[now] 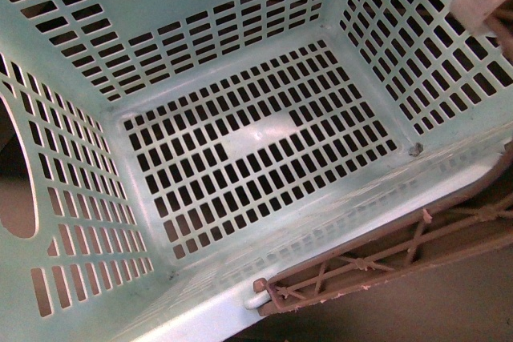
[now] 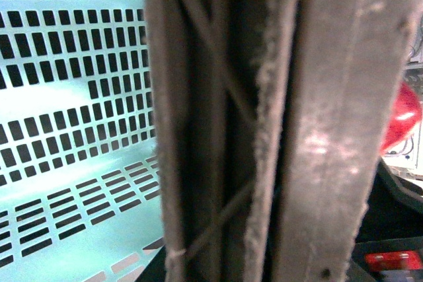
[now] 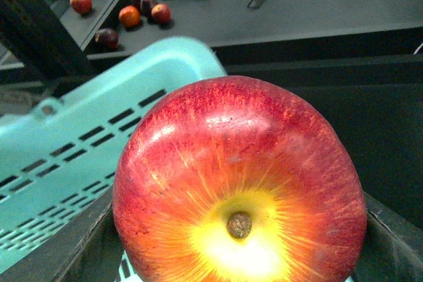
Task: Pick apple with right arm and hold basket with left
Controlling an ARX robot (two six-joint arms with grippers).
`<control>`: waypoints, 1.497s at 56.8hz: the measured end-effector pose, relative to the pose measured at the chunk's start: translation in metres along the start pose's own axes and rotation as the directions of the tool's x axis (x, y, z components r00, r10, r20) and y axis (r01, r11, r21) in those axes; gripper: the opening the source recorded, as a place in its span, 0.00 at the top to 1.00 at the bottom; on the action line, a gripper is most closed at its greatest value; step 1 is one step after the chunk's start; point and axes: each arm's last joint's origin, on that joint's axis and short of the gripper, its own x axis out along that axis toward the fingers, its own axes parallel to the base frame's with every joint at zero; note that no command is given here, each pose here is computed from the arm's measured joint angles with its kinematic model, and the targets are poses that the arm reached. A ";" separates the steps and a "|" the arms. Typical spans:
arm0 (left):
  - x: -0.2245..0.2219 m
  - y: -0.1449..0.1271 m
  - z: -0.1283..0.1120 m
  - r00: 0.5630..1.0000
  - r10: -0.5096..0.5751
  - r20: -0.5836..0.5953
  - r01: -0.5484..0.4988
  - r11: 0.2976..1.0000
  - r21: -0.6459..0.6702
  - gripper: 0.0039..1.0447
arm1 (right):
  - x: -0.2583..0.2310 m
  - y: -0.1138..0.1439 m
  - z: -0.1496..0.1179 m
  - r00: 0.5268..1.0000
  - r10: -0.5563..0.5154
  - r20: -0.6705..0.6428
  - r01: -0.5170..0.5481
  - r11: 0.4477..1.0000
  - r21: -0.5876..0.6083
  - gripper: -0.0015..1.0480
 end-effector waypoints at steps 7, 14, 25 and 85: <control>0.000 0.000 0.000 1.000 -0.001 -0.001 0.001 1.000 -0.001 0.85 | 0.005 0.009 -0.015 0.999 0.012 -0.043 -0.013 1.000 -0.015 0.24; 0.000 0.000 0.000 1.000 -0.001 -0.001 0.001 1.000 0.000 0.85 | 0.005 0.011 -0.018 0.999 0.005 -0.049 -0.006 1.000 -0.018 0.08; 0.000 0.000 0.000 1.000 -0.001 -0.001 0.001 1.000 0.000 0.85 | -0.003 0.007 -0.008 1.000 -0.028 -0.008 0.028 1.000 -0.012 0.08; 0.002 0.001 0.000 1.000 0.004 -0.005 -0.004 1.000 0.001 0.86 | -0.078 -0.067 -0.045 0.950 -0.126 0.287 0.175 0.973 -0.153 0.72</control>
